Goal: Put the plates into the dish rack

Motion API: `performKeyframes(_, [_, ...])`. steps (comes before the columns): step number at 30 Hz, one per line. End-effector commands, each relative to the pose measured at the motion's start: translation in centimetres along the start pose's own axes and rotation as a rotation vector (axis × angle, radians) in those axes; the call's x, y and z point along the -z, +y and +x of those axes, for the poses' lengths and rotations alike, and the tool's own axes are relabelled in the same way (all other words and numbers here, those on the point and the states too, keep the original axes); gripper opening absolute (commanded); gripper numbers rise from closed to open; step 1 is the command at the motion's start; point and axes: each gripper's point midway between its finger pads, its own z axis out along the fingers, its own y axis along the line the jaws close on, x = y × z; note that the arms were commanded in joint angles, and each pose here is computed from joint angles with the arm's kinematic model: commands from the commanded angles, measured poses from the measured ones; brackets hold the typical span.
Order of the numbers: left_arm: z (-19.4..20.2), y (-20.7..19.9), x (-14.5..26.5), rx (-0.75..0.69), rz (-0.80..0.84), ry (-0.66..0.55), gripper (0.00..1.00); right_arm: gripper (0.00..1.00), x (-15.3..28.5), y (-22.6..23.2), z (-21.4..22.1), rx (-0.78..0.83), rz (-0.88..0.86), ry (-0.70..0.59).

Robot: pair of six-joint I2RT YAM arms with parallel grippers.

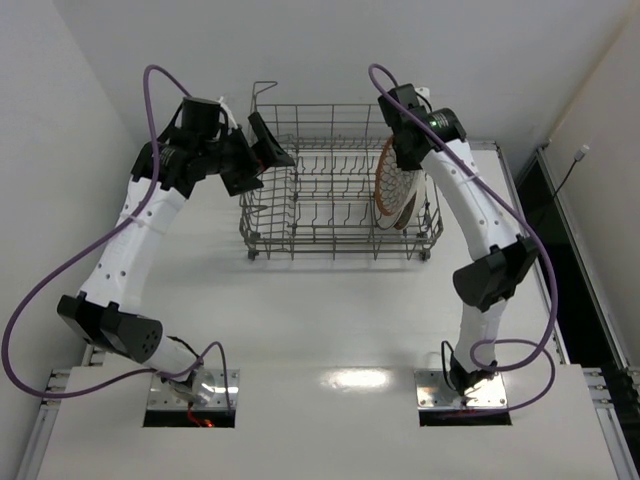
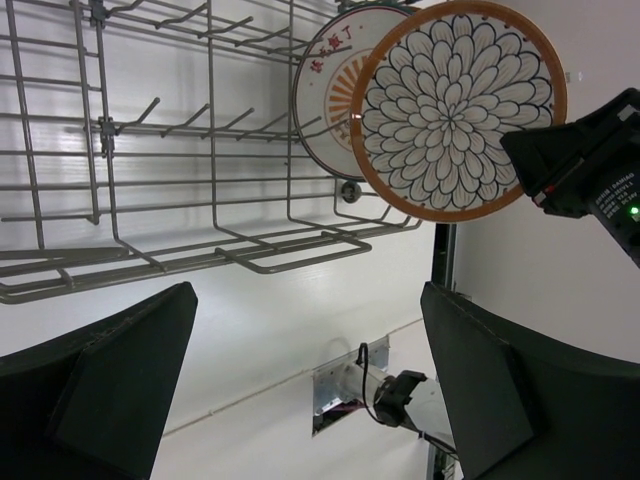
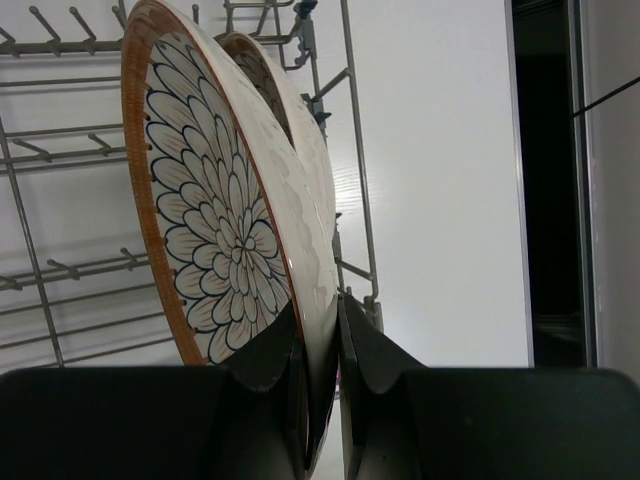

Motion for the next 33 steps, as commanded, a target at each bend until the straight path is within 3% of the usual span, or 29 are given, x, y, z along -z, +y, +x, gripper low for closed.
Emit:
performKeyframes(1, [-0.9,-1.0,0.7,-0.017,0.029,-0.018,0.95,0.0,0.0,0.9,-3.1,-0.053,0.009,-0.123])
performKeyframes(7, [-0.9,-1.2,0.9,-0.007,0.028,-0.017,0.95,0.0,-1.4,2.9,-2.5,-0.012,0.004,-0.101])
performKeyframes(33, [-0.7,-1.0,0.9,0.013,0.009,0.003,0.95,0.0,-4.8,3.8,-0.3,0.129,0.147,-0.056])
